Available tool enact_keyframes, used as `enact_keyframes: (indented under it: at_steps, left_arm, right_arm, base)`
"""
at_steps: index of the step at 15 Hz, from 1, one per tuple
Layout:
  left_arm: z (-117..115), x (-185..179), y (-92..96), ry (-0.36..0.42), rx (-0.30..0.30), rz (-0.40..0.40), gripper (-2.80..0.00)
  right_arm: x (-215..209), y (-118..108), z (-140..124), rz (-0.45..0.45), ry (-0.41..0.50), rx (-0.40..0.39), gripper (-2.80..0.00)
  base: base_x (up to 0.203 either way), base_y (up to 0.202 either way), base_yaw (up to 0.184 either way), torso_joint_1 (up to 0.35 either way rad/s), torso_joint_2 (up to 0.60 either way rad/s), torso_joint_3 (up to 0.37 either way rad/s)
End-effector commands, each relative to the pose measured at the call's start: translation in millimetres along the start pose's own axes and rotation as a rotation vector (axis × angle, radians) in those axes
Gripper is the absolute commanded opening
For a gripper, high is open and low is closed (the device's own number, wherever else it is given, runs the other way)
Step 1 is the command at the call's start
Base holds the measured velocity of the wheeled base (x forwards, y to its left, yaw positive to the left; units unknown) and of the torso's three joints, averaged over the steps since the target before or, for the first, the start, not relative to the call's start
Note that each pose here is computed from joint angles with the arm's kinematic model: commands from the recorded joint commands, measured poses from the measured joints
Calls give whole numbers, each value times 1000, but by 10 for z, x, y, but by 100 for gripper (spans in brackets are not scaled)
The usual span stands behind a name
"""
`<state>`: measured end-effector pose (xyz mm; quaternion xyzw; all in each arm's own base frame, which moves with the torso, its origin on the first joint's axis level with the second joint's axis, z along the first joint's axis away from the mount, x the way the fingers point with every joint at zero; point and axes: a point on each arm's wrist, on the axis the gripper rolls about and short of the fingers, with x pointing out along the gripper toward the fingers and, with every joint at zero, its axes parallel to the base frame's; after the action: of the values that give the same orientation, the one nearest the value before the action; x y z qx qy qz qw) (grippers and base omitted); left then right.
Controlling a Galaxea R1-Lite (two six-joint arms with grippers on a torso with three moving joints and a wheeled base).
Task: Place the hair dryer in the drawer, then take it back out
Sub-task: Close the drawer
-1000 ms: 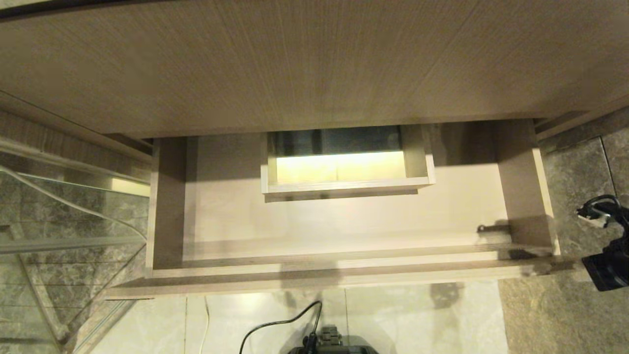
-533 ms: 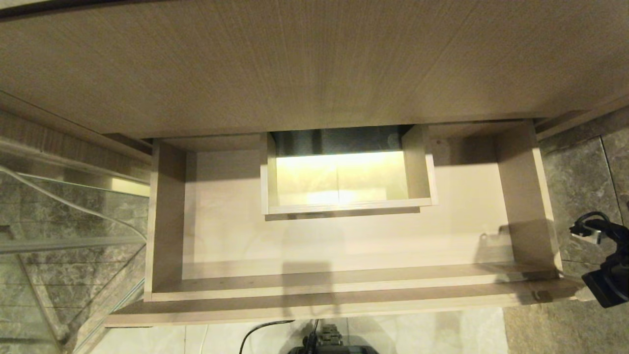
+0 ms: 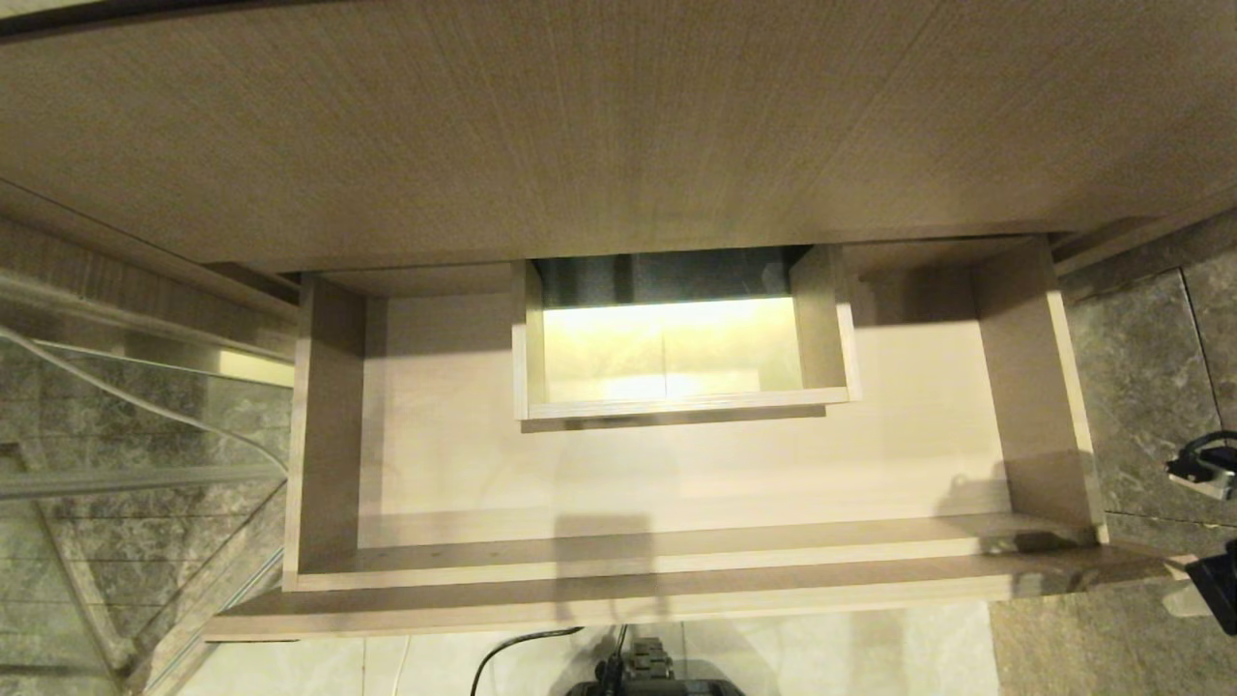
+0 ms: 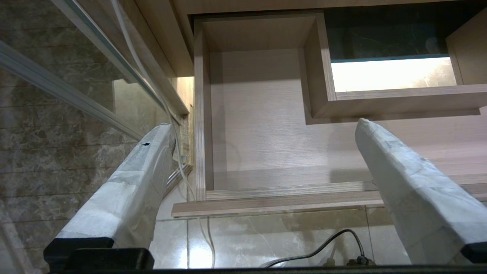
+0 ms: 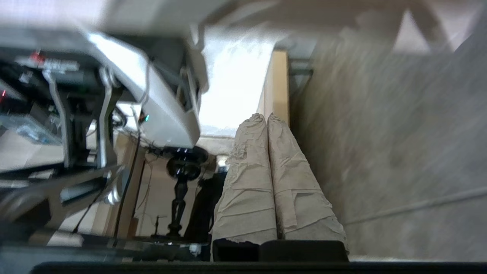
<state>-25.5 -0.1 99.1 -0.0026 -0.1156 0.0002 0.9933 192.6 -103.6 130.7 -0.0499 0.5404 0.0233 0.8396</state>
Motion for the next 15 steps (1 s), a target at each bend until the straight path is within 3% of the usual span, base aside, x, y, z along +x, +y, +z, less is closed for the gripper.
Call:
enact_keyframes:
  at_steps: [1,3,6,11,15]
  left_arm:
    - [-115,11,1,39,0,1,0]
    - [-115,11,1,39,0,1,0]
    - [-115,11,1,39,0,1,0]
    - [-115,11,1,39,-1,1,0]
    - [-115,11,1,39,-1,1,0]
  right_arm:
    - [-74,148,-226,7,16,-21,-280]
    - [-42,235,-379,11,28,-28,-280]
    - [-9,239,-491,-51,-25,-12,-280]
    - [78,108,-742,-256,-165,-23,-280]
    - [152,-22,-877,-341,-112,-7,-280]
  base:
    - [0,0,0,0,0,0]
    - [0,0,0,0,0,0]
    - [0,0,0,0,0,0]
    - [0,0,0,0,0,0]
    - [0,0,0,0,0,0]
